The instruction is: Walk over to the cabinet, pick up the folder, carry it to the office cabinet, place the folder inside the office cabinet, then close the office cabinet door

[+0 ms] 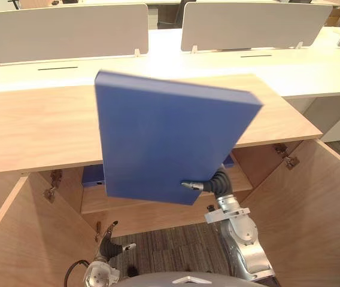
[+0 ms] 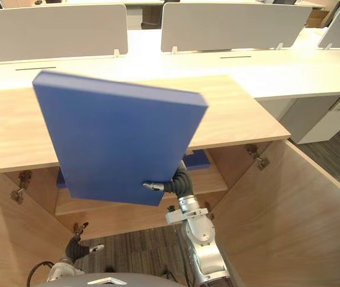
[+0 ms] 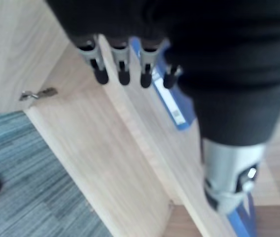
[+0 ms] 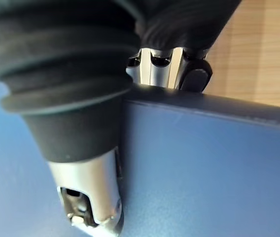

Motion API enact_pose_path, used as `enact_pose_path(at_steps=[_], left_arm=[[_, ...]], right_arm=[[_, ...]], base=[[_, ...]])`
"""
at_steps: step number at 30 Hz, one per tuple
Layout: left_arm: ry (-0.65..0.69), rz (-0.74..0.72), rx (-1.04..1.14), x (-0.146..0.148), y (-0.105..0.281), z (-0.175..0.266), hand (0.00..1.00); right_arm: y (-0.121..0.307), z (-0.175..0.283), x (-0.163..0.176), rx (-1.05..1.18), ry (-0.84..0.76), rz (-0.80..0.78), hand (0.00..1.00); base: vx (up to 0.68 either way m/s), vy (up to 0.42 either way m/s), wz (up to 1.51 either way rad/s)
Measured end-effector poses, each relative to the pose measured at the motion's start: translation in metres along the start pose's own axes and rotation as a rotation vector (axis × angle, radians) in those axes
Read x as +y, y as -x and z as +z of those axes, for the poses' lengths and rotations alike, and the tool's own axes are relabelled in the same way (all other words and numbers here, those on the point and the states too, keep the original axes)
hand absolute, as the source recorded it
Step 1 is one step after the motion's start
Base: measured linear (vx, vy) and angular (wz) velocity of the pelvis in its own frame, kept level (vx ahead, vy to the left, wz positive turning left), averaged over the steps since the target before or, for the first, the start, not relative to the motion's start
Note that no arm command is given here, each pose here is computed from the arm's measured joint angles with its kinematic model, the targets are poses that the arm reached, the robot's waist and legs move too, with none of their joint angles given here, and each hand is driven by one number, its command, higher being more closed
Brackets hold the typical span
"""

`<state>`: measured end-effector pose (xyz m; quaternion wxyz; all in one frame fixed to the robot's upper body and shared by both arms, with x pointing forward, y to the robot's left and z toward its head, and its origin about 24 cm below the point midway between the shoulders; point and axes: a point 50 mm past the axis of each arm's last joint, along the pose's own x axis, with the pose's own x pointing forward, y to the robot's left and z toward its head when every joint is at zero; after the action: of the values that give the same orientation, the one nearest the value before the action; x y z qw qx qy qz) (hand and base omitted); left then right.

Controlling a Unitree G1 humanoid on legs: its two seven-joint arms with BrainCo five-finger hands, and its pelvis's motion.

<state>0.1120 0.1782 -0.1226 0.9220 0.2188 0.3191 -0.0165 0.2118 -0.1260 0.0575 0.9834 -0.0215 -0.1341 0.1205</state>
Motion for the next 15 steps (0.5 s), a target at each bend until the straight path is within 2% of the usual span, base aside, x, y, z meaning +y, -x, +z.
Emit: enact_pose_path(at_steps=[6,9,11,15], left_arm=[[-0.040,-0.014,0.027,0.001,-0.001,-0.007,0.00],[-0.066,-0.014,0.002,0.003,-0.010,0.001,0.00],[-0.080,0.021,-0.066,0.012,-0.027,0.024,0.00],[-0.092,0.075,-0.184,0.024,-0.051,0.066,0.00]], right_arm=[[0.001,-0.018,0.009,0.073,0.128,0.027,1.00],[-0.015,-0.019,0.016,0.047,0.208,0.059,1.00],[-0.043,-0.008,0.022,-0.043,0.286,0.099,1.00],[-0.071,0.016,0.031,-0.189,0.399,0.157,1.00]], base=[[0.05,-0.005,-0.02],[0.00,0.014,-0.21],[-0.13,-0.019,-0.42],[-0.21,0.013,-0.20]])
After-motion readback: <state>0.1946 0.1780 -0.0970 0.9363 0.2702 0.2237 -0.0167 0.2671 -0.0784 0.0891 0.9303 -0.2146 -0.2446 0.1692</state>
